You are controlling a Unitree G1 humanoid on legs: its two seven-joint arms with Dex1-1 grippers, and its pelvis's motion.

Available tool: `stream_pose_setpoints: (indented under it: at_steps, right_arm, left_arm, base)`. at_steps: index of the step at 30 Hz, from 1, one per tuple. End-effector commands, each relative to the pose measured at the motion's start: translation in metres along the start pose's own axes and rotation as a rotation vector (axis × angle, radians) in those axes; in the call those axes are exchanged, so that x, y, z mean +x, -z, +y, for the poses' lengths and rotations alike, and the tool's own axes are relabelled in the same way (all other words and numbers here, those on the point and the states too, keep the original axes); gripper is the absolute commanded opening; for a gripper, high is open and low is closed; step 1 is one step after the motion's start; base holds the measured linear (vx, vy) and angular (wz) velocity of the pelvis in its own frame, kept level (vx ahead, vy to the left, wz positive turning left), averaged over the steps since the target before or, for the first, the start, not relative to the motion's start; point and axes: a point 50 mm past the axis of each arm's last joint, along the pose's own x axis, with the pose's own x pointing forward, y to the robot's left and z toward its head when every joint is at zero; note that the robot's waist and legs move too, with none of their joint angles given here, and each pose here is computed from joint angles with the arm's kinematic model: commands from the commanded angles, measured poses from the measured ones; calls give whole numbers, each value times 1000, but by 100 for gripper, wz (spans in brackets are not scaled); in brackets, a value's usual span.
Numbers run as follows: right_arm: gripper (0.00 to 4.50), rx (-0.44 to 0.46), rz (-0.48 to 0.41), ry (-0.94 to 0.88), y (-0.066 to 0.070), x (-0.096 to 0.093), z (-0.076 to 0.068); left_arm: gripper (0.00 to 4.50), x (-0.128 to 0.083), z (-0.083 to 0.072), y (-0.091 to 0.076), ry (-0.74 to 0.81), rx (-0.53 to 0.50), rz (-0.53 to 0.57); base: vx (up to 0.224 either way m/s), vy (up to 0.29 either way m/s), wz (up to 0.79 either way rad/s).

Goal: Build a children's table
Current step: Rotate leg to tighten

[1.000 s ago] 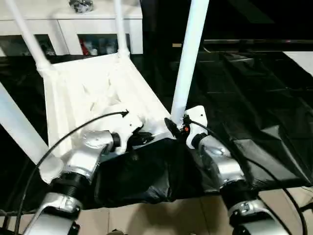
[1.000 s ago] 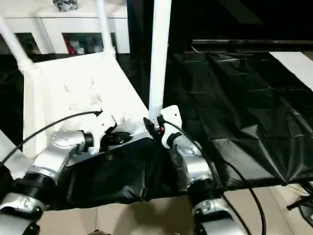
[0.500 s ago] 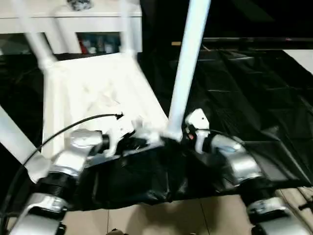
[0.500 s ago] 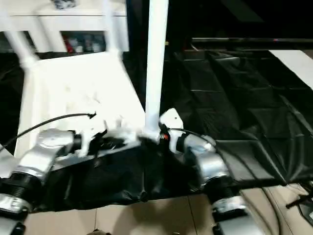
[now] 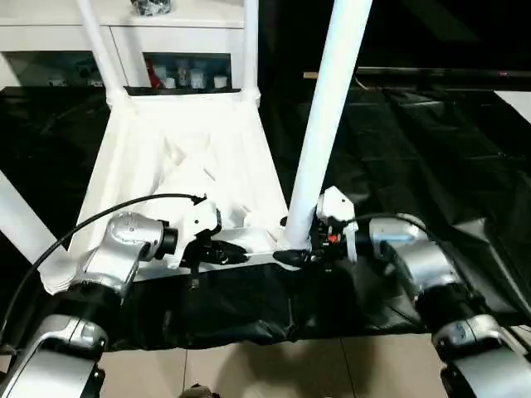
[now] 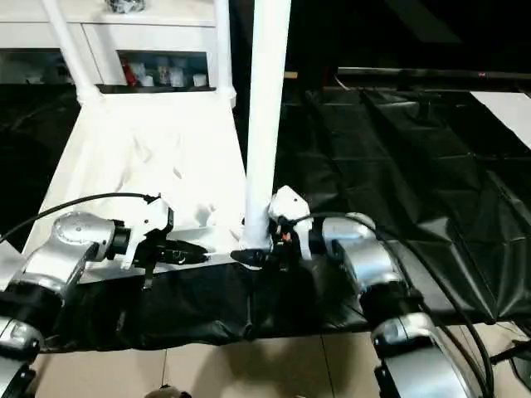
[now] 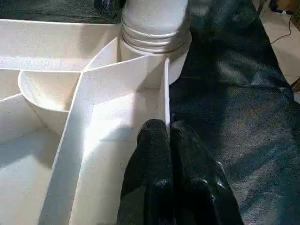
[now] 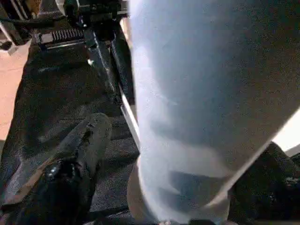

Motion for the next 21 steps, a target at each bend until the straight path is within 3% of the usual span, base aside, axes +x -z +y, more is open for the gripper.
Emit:
stream_pose_setpoints:
  at_steps: [1, 4, 12, 13, 15, 18, 21]
  right_arm:
    - [358, 3, 1, -69, -2, 7, 4]
    - [319, 4, -3, -71, -2, 8, 5]
    - [274, 33, -63, 54, -1, 13, 2]
    - [251, 52, -91, 199, 2, 17, -2]
    - [233, 81, -109, 320, 6, 22, -4]
    - [209, 119, -114, 424, 11, 29, -3]
    - [197, 196, -121, 576, 18, 46, 3]
  left_arm:
    - [0, 5, 3, -11, 23, 48, -4]
    - [0, 4, 4, -11, 25, 49, -2]
    - [0, 2, 9, -8, -63, 25, 5]
    - [0, 7, 10, -9, -131, -11, -10]
    - [0, 15, 8, -10, -167, -38, -32]
    - [0, 26, 5, -11, -209, -58, -45]
    - [0, 52, -4, -17, -245, -92, -85]
  base:
    - [0, 0, 0]
    - [0, 0, 0]
    - [0, 0, 0]
    - [0, 0, 0]
    - [0, 0, 0]
    - [0, 0, 0]
    - [0, 0, 0]
